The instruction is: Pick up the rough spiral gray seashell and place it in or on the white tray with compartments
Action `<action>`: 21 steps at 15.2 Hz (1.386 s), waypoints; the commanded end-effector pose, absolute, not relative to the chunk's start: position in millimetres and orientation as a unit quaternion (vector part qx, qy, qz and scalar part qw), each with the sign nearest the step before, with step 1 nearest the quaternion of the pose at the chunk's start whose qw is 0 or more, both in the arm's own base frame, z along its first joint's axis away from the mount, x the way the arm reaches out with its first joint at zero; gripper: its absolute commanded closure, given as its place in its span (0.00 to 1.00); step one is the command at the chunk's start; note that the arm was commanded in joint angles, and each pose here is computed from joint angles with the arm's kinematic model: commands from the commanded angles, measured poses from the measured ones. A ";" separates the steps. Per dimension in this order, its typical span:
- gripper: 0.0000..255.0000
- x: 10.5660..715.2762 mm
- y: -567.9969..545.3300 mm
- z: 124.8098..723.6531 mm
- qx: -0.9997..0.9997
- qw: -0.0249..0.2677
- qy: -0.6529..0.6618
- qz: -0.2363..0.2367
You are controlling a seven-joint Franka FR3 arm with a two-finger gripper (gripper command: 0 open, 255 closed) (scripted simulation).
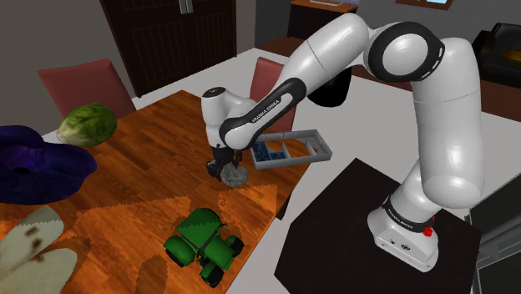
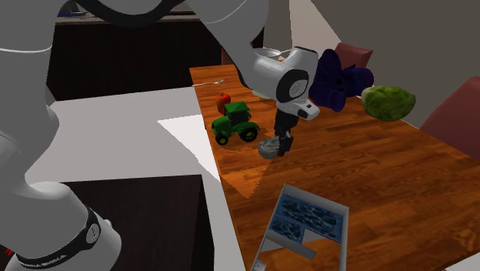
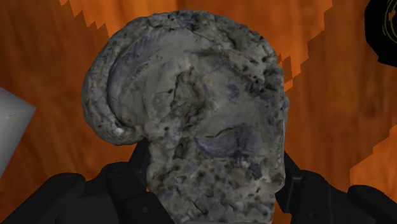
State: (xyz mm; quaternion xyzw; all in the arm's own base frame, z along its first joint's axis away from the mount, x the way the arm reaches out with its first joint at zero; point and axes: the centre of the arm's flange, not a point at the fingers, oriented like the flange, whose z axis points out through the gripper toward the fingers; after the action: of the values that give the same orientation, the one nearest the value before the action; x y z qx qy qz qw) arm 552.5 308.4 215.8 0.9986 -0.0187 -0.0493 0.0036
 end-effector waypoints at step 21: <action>1.00 553.4 163.6 264.0 0.999 0.004 -0.019 -0.049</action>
State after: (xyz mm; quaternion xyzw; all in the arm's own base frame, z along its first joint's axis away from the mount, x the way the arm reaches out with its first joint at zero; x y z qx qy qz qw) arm 554.4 176.4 264.8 0.9986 -0.0195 -0.0495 0.0037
